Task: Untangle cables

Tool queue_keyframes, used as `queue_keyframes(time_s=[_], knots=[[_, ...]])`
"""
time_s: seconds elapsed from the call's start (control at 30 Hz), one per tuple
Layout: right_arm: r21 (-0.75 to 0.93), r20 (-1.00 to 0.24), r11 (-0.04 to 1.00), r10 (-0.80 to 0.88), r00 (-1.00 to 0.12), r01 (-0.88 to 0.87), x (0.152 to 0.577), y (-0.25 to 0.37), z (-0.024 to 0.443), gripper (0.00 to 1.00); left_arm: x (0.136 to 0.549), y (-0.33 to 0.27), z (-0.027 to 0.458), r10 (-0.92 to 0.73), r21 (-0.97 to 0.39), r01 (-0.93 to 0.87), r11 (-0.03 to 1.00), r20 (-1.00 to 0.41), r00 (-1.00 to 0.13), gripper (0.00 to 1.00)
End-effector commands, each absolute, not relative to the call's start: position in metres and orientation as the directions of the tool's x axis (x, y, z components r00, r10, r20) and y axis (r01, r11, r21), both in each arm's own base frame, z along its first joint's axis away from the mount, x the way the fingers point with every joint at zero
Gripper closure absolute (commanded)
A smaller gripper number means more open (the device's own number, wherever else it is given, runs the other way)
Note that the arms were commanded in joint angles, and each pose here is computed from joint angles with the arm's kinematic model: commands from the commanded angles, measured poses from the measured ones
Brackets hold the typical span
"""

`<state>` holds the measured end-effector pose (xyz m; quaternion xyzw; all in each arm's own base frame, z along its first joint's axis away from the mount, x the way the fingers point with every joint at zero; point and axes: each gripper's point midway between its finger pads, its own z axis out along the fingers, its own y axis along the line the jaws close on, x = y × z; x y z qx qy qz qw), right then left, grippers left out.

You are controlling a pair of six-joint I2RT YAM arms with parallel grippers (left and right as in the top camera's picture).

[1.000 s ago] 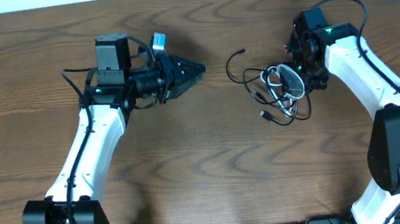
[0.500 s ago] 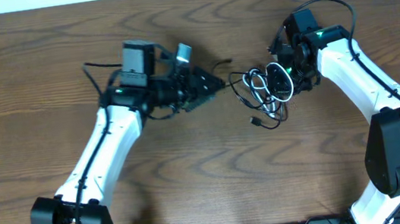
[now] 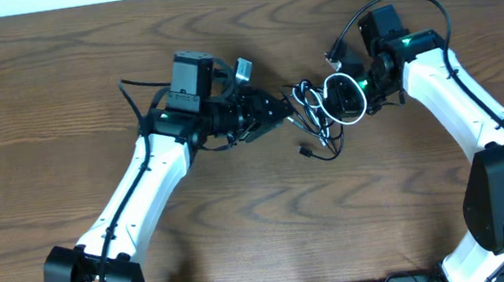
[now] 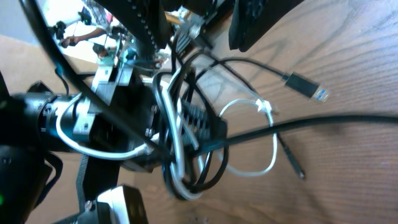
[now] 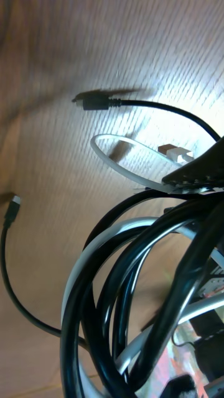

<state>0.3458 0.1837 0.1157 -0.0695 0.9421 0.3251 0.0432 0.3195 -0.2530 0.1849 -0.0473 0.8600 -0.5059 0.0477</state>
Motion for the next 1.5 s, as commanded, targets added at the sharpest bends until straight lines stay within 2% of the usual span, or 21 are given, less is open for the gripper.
queue_keyframes(time_s=[0.0,0.17,0.5,0.67,0.83,0.87,0.97,1.03,1.07,1.13,1.27,1.47], knots=[[0.645,-0.176,0.732,-0.136,-0.975,-0.218,0.343,0.2,0.138,0.96,0.329,-0.256,0.187,-0.199,-0.867,-0.085,0.49,-0.017,-0.98,0.62],[0.643,-0.176,0.73,-0.154,-0.972,-0.232,0.339,0.206,0.138,0.94,0.34,-0.262,0.2,-0.214,-0.89,-0.04,0.454,-0.065,-0.975,0.54],[0.645,-0.184,0.726,-0.155,-0.971,-0.238,0.34,0.211,0.139,0.92,0.34,-0.269,0.175,-0.203,-0.872,-0.083,0.482,-0.019,-0.979,0.53],[0.645,-0.187,0.726,-0.155,-0.97,-0.241,0.341,0.211,0.139,0.92,0.336,-0.277,0.163,-0.182,-0.864,-0.095,0.494,0.004,-0.983,0.67],[0.642,-0.188,0.729,-0.151,-0.971,-0.237,0.342,0.209,0.138,0.92,0.339,-0.275,0.162,-0.199,-0.858,-0.098,0.505,-0.006,-0.98,0.92],[0.632,-0.183,0.741,-0.142,-0.973,-0.227,0.343,0.207,0.137,0.94,0.34,-0.274,0.161,-0.203,-0.857,-0.099,0.506,-0.006,-0.979,0.92],[0.52,-0.137,0.846,-0.047,-0.989,-0.113,0.35,0.183,0.121,0.99,0.341,-0.273,0.161,-0.207,-0.857,-0.104,0.505,-0.003,-0.978,0.92],[0.366,-0.124,0.931,0.044,-0.991,-0.004,0.355,0.153,0.107,0.99,0.34,-0.272,0.164,-0.199,-0.865,-0.106,0.491,0.007,-0.98,0.92],[0.221,-0.137,0.972,0.116,-0.984,0.084,0.358,0.124,0.099,0.99,0.339,-0.27,0.167,-0.187,-0.875,-0.108,0.472,0.021,-0.982,0.92],[0.083,-0.165,0.984,0.171,-0.971,0.159,0.36,0.094,0.095,0.99,0.339,-0.267,0.171,-0.177,-0.887,-0.112,0.449,0.035,-0.984,0.92],[-0.061,-0.197,0.97,0.221,-0.955,0.237,0.362,0.052,0.095,0.99,0.348,-0.247,0.179,-0.184,-0.91,-0.123,0.395,0.053,-0.982,0.93],[-0.123,-0.209,0.944,0.276,-0.938,0.306,0.362,0.018,0.096,0.99,0.359,-0.222,0.186,-0.212,-0.926,-0.138,0.35,0.065,-0.975,0.92]])
